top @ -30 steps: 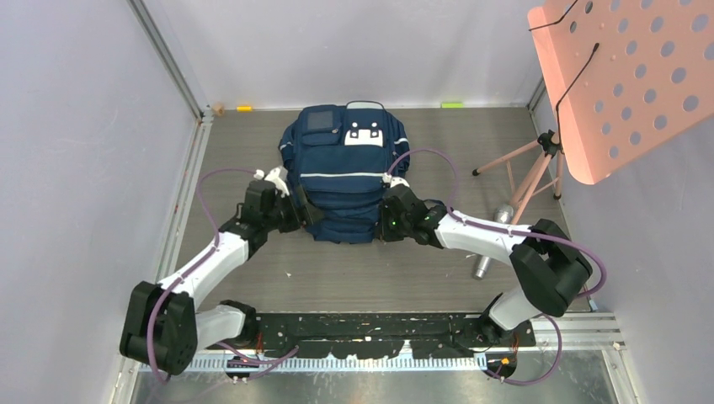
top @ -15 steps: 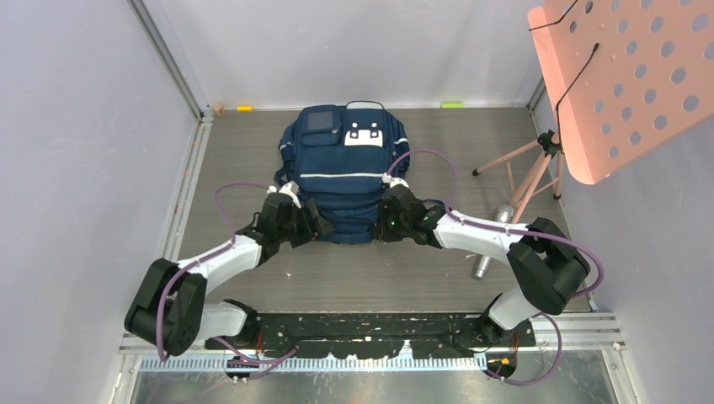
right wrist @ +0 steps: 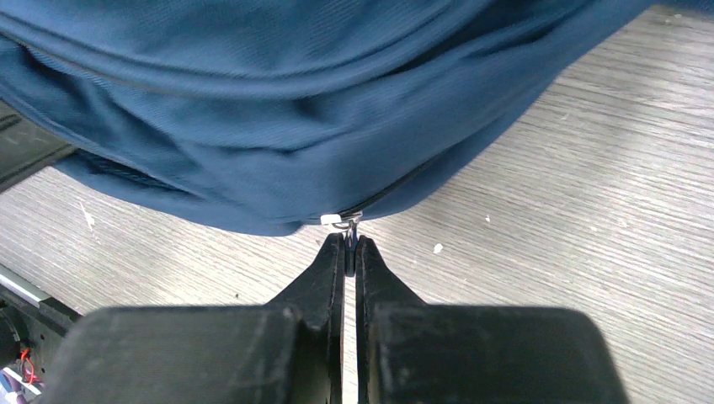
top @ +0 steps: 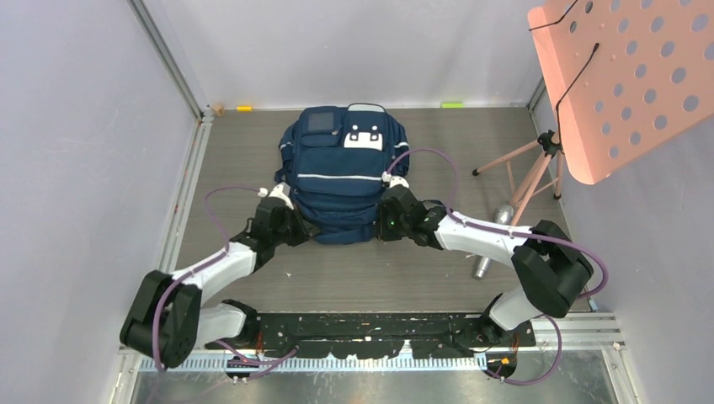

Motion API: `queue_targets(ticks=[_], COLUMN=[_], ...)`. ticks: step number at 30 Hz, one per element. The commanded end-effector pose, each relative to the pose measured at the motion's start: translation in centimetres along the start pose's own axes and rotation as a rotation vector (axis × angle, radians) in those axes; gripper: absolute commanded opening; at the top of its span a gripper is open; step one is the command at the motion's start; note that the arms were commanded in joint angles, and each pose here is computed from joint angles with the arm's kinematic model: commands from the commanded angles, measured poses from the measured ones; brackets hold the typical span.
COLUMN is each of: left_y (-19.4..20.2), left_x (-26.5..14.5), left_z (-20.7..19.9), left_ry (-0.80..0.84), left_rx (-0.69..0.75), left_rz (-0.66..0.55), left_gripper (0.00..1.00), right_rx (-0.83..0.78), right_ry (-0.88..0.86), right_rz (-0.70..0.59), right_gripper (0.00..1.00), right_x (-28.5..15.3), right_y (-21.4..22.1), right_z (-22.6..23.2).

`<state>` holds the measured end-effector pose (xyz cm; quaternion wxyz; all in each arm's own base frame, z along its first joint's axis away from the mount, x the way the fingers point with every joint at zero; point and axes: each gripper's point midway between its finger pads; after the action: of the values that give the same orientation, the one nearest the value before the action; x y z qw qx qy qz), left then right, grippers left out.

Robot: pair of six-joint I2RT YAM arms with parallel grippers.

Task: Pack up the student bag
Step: Zip the student bag at the center of the board.

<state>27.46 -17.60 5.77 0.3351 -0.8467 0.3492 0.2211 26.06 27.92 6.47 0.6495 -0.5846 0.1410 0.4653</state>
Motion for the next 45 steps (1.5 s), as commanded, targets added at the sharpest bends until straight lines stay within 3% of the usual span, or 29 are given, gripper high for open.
queue_targets(ticks=[1, 12, 38, 45], left_y=[-2.5, -6.1, -7.1, -7.0], left_x=[-2.9, -8.1, -9.5, -9.6], left_z=[3.8, 6.9, 8.7, 8.8], left_ry=[-0.118, -0.143, -0.194, -0.197], left_rx=[0.014, -0.066, -0.086, -0.076], left_rz=[-0.087, -0.186, -0.191, -0.189], left_gripper=[0.00, 0.00, 0.00, 0.00], right_rx=[-0.010, 0.016, 0.114, 0.118], right_ry=[0.120, 0.206, 0.331, 0.316], right_rz=[0.014, 0.013, -0.017, -0.027], right_gripper=[0.00, 0.00, 0.00, 0.00], right_x=[-1.6, -1.3, 3.3, 3.5], right_y=[0.3, -0.4, -4.8, -6.2], right_z=[-2.9, -7.5, -18.5, -19.6])
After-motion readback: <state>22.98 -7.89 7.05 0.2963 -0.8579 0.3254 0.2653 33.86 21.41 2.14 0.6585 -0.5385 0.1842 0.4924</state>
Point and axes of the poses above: each gripper's point midway between its finger pads, its own x axis out along the fingers, its own z axis along the line the jaws close on, y = z × x, and after that the axes turned 8 degrees about -x, right-handed
